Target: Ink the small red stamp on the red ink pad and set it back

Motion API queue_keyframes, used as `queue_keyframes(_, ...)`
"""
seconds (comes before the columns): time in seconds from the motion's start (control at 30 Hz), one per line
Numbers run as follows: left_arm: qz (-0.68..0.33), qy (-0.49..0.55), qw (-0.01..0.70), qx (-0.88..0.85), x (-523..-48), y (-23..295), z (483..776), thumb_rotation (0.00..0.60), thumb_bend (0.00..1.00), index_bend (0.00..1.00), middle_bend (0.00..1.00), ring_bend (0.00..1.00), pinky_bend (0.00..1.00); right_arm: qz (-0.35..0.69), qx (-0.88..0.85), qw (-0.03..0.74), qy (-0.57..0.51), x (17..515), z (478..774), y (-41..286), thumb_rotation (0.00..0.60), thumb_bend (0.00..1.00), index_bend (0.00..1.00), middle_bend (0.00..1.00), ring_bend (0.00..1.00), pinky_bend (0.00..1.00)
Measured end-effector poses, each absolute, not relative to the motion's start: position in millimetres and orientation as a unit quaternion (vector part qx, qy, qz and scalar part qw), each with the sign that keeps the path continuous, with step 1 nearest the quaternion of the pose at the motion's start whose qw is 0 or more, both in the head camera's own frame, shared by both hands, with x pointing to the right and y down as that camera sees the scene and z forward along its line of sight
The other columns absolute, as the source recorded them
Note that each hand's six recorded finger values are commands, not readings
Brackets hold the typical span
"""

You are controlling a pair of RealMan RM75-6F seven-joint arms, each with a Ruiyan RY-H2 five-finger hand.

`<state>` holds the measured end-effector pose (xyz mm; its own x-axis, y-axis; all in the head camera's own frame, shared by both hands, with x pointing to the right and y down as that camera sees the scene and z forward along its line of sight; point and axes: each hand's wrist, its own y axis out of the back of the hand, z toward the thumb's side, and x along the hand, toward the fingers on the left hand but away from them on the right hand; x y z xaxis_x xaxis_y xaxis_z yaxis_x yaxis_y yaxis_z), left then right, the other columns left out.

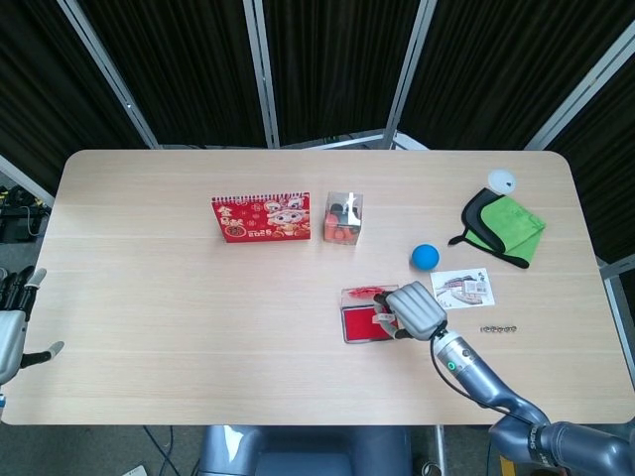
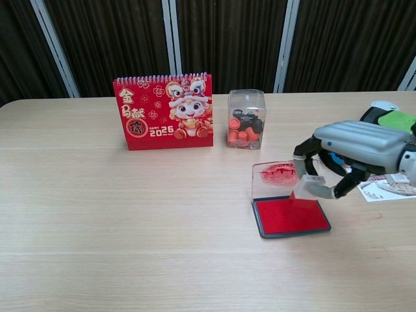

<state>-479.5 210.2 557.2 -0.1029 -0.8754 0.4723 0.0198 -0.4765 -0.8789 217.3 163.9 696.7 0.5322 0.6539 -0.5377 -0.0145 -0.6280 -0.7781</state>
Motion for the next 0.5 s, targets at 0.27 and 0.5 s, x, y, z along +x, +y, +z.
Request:
queue_keyframes(0.27,-0.643,0.376,0.346,-0.57,-481.9,210.1,556.5,0.6,0.0,0.0,0.0,0.0,0.0,0.434,-0.786,0.398,-0.189,206.7,706.8,171.6,0.6,0.5,0.58,0.61,0.73,1.0)
queue_keyframes(0.5,-0.641,0.375,0.346,-0.573,-481.2,210.4,555.9,0.6,0.0,0.0,0.0,0.0,0.0,0.442,-0.783,0.396,-0.184,209.5,716.2,175.4,0.6,0.5,0.58,0.62,0.73,1.0)
